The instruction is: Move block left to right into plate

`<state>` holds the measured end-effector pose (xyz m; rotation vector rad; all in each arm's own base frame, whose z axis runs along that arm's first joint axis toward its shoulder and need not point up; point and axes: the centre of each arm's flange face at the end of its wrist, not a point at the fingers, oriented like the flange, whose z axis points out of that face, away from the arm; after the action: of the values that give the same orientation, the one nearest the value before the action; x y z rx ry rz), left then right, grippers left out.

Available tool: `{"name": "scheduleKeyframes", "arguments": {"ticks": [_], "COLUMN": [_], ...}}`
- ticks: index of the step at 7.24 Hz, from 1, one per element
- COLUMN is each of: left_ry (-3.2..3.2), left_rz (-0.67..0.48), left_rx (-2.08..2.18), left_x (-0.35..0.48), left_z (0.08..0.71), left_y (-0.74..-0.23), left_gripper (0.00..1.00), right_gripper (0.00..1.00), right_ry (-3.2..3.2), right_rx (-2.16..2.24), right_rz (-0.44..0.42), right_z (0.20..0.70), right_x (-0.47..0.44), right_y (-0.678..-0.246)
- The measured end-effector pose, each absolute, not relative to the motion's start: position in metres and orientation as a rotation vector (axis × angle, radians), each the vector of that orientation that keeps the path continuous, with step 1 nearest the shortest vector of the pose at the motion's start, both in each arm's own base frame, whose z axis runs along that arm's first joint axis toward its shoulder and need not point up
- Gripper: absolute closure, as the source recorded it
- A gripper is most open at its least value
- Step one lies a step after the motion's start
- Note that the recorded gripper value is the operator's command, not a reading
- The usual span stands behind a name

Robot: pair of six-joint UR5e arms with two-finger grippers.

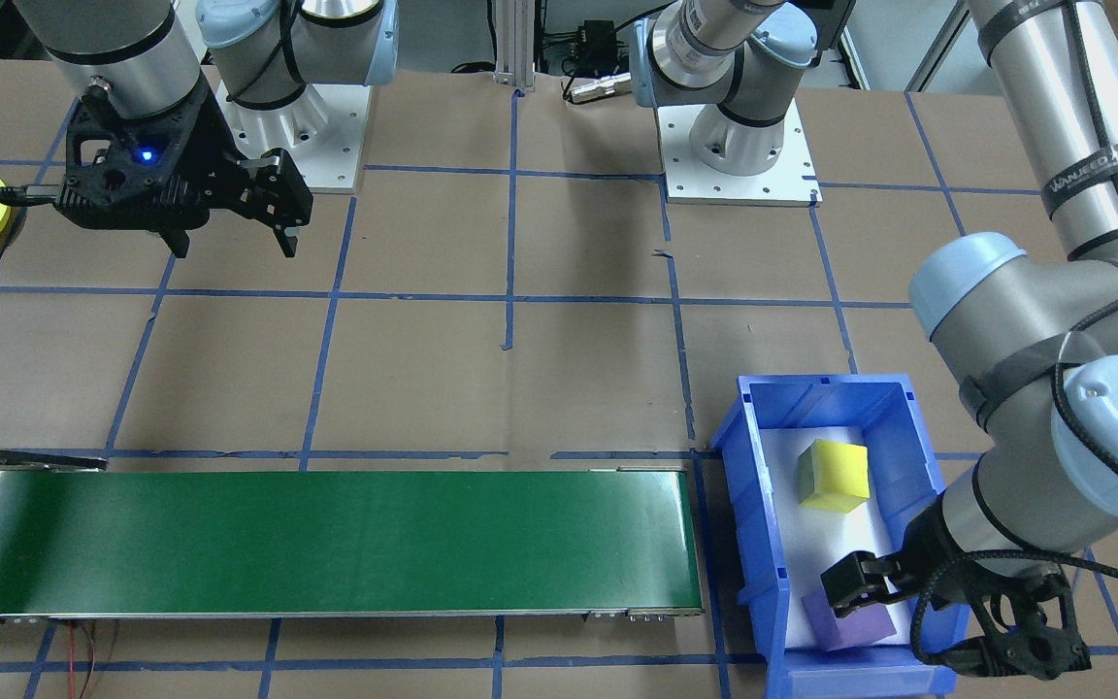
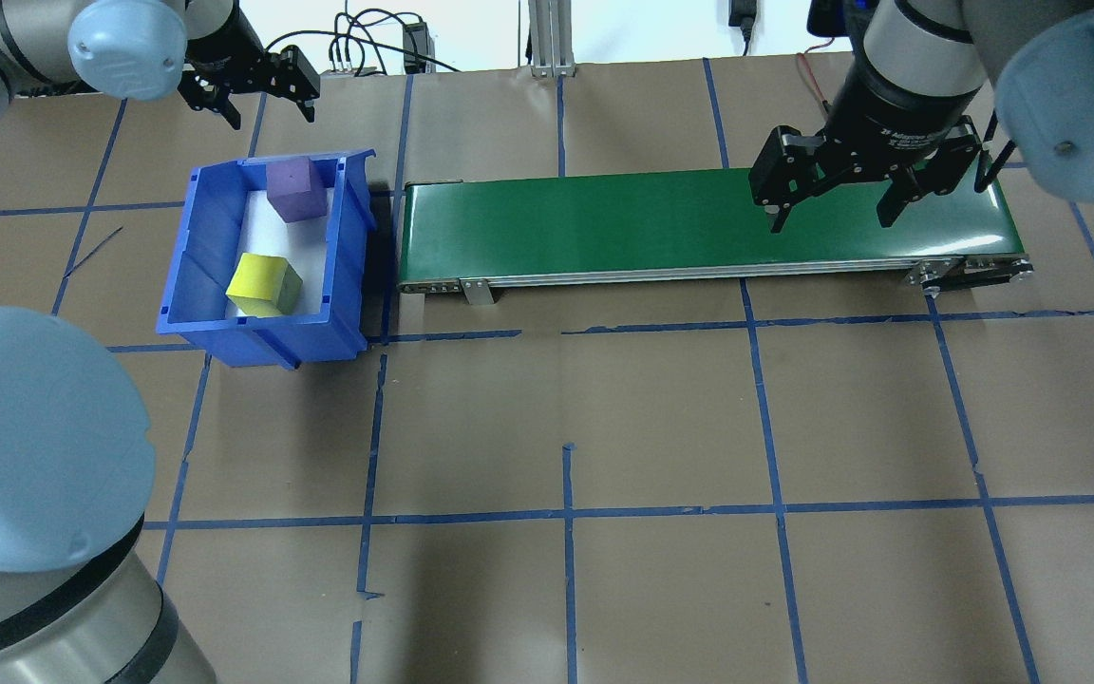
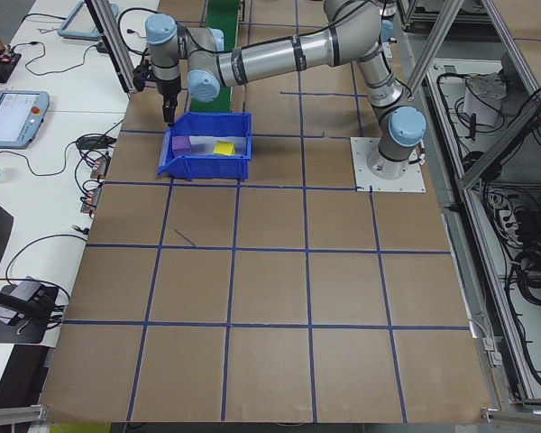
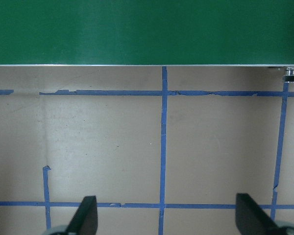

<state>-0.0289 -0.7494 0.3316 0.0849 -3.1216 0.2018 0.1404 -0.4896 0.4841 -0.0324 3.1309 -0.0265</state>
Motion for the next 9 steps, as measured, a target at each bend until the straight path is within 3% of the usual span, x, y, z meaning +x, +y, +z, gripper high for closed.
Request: {"name": "scheduleKeyframes", "arguments": {"ticks": [5, 6, 7, 9], "left_ry": [-3.123, -3.122, -3.120, -3.121], "left_rz": [0.105, 0.074, 0.058, 0.065], "left_rx": [0.111, 0.114, 0.116, 0.117], "left_x": [-0.015, -0.014, -0.014, -0.014], "left_z": [0.246, 0.230, 0.219, 0.211], "left_y": [-0.766, -0.767, -0.767, -0.767], "left_gripper": [0.00, 0.14, 0.41, 0.63], "right_gripper": [0.00, 0.00, 0.00, 0.00], "right_ry": [3.130, 3.131, 3.131, 3.131], "right_rx": [-0.032, -0.033, -0.034, -0.033], "right_rz": [-0.067, -0.073, -0.078, -0.081], "right_z": [0.484, 0.484, 0.485, 0.485], "right_x": [0.140, 0.140, 0.140, 0.140], "right_y": [-0.495, -0.495, -0.496, -0.496]}}
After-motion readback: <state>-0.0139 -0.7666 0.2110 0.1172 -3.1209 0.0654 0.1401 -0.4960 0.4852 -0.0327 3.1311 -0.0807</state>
